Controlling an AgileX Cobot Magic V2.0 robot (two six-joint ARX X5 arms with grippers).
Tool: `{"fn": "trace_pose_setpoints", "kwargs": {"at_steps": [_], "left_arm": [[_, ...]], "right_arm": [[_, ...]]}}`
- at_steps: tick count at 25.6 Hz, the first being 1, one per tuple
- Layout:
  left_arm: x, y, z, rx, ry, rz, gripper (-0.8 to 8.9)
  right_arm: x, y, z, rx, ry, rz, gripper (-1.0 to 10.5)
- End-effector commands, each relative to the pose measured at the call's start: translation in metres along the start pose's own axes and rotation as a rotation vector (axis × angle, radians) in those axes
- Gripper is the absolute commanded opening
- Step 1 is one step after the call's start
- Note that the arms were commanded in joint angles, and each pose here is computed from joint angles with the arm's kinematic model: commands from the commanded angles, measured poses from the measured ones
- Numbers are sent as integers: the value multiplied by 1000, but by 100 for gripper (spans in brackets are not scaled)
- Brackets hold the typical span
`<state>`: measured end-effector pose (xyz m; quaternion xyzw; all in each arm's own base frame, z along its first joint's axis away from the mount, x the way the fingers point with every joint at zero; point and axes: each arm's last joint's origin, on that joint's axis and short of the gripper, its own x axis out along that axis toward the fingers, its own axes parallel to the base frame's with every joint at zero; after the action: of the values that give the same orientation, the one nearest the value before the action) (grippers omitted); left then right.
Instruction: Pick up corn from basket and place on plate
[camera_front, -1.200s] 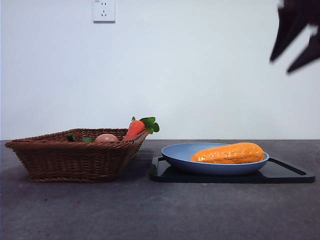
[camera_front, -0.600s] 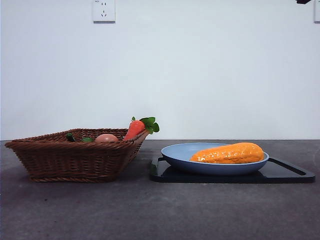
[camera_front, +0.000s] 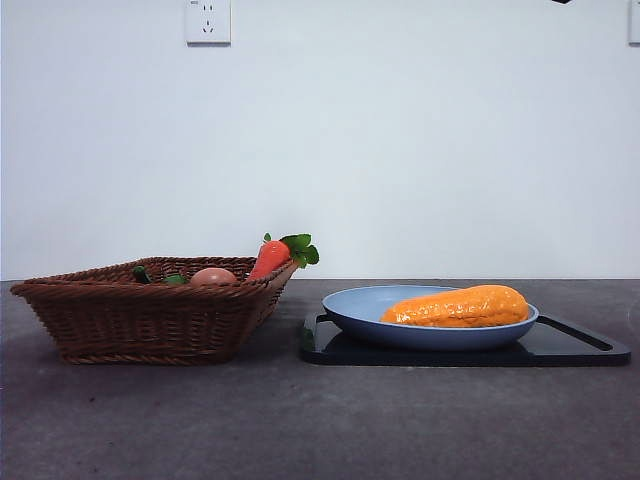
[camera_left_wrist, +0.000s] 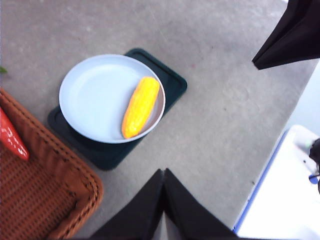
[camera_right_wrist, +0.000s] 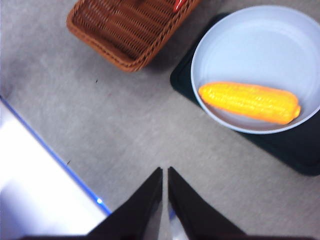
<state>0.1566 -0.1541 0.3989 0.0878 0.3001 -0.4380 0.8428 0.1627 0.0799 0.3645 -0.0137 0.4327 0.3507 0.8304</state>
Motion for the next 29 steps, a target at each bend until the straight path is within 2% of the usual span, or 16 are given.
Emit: {"fn": "trace_pose_setpoints", "kwargs": {"at_steps": [1,10,13,15,17,21,25,29], "left_arm": [[-4,-2,8,21,-45,-3,4],[-4,-2,10,29,-70,-2,4],[-9,1,12,168,-108,22,4],[-17,7,16,220,-160,60,3],[-32,16,19,268,-243,131,4],[-64,35,12,264,-400,302,4],[-87,50,-23,231,-552,502,4],[-93,55,-70,216,-613,659,4]], "right_arm": [[0,-1,4,-10,-21,-2,2],[0,-1,10,-33,-77,-4,2],[-1,-1,11,-37,-92,-6,2],[-1,-2,13,-42,-106,-7,2],[-1,-2,14,-48,-119,-8,2],[-1,-1,15,-49,-123,-7,2],[-1,-2,15,-49,-123,-8,2],[-1,-2,15,-49,-123,-8,2]]}}
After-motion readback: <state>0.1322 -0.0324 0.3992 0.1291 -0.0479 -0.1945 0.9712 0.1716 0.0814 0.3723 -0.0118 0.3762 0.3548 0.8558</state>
